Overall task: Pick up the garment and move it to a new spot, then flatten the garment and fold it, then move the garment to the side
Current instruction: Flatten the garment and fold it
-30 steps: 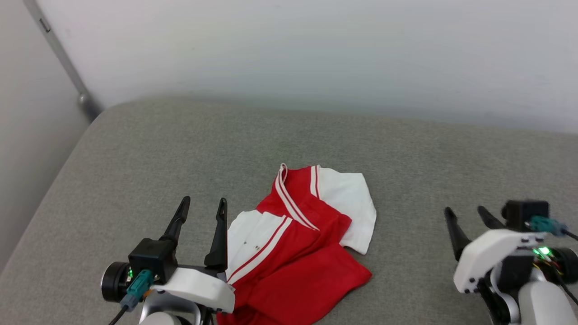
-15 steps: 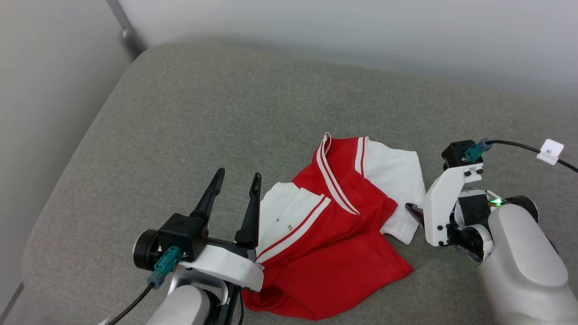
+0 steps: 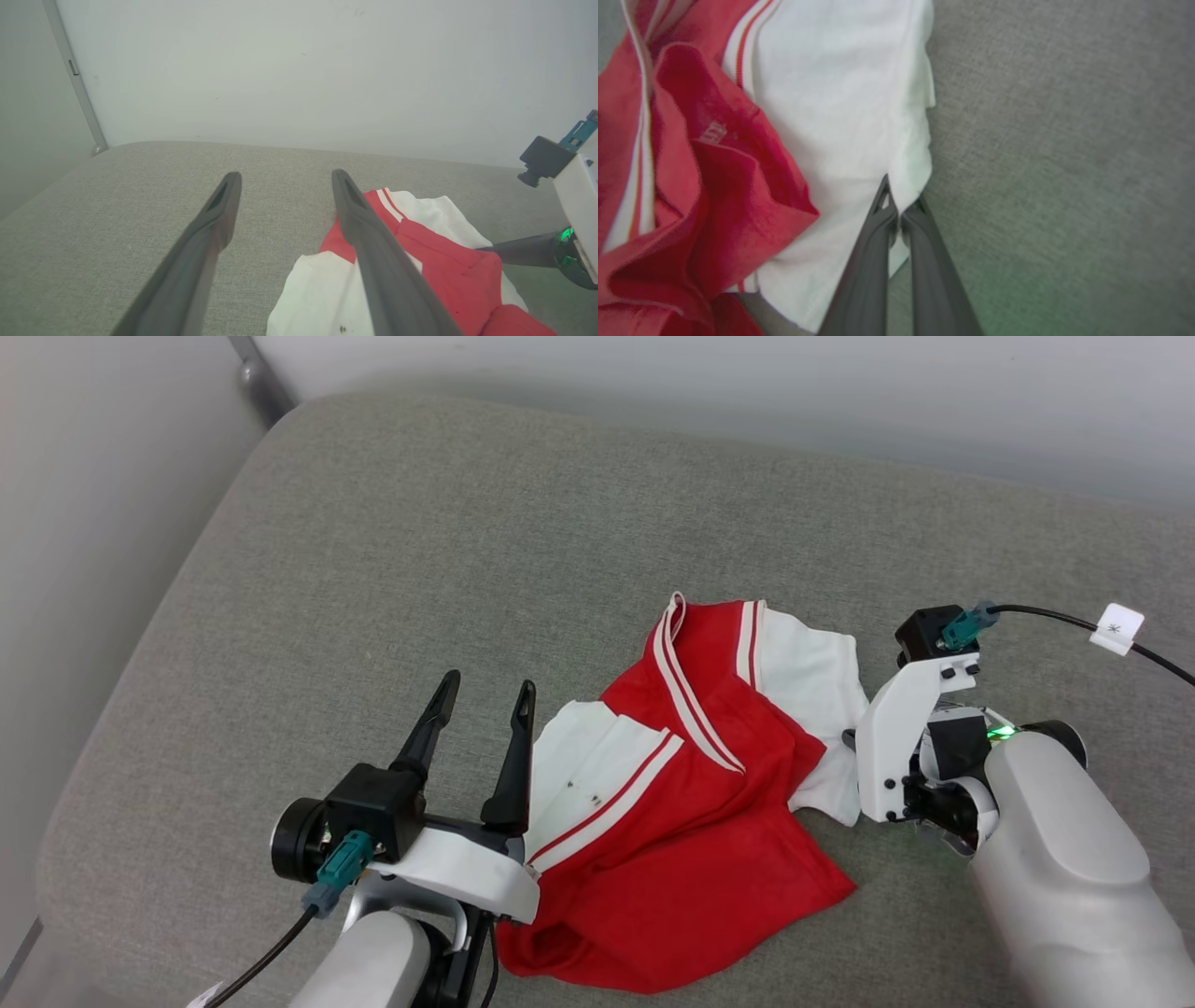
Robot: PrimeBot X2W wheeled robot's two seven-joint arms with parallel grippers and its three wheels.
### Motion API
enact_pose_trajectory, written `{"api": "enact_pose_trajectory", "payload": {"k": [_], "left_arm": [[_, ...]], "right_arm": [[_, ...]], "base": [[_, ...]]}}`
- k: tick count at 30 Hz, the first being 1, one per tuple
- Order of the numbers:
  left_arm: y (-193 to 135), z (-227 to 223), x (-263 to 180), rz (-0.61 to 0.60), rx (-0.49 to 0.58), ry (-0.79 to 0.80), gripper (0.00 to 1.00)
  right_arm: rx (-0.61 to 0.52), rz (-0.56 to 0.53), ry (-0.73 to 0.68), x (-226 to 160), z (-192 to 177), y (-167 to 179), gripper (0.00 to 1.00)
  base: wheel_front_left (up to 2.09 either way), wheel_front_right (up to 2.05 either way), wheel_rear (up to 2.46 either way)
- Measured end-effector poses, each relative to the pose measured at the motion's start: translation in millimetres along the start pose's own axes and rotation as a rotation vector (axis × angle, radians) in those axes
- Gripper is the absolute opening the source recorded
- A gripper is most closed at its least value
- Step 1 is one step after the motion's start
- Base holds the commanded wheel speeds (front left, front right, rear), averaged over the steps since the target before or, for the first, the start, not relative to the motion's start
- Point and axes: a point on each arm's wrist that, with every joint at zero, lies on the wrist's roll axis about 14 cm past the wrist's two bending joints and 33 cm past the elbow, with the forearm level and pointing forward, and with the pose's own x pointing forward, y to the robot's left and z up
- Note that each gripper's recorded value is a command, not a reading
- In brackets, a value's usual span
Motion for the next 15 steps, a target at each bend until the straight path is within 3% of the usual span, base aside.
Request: {"api": "enact_pose_trajectory", "payload": {"k": [4,9,12,15], "left_arm": [[0.1,0.2,-1.6,-0.005,0.011,-0.001,1.0],[-5.1,2.4,-4.4,-0.025,0.012,-0.007,1.0],[-10.3,3.9,-5.4,-0.043,0.009,-0.007,1.0],[-18.0,4.1,-4.6,-0.065,0.003,-0.003,1.0]], "right_arm": [[-0.046,-0.019,-0.079,-13.1,14.6,-4.5,0.0],[-0.117,-0.075,-0.276,-58.1,63.9,-24.3,0.0],[-0.135,-0.146,-0.348,-91.7,73.6,-52.2,0.0],[-0.085,-0.236,-0.373,-123.1,60.0,-91.0,0.0]], "base": [[0.0,0.0,0.0],[0.0,0.0,0.0],[0.0,0.0,0.0],[0.0,0.0,0.0]]}}
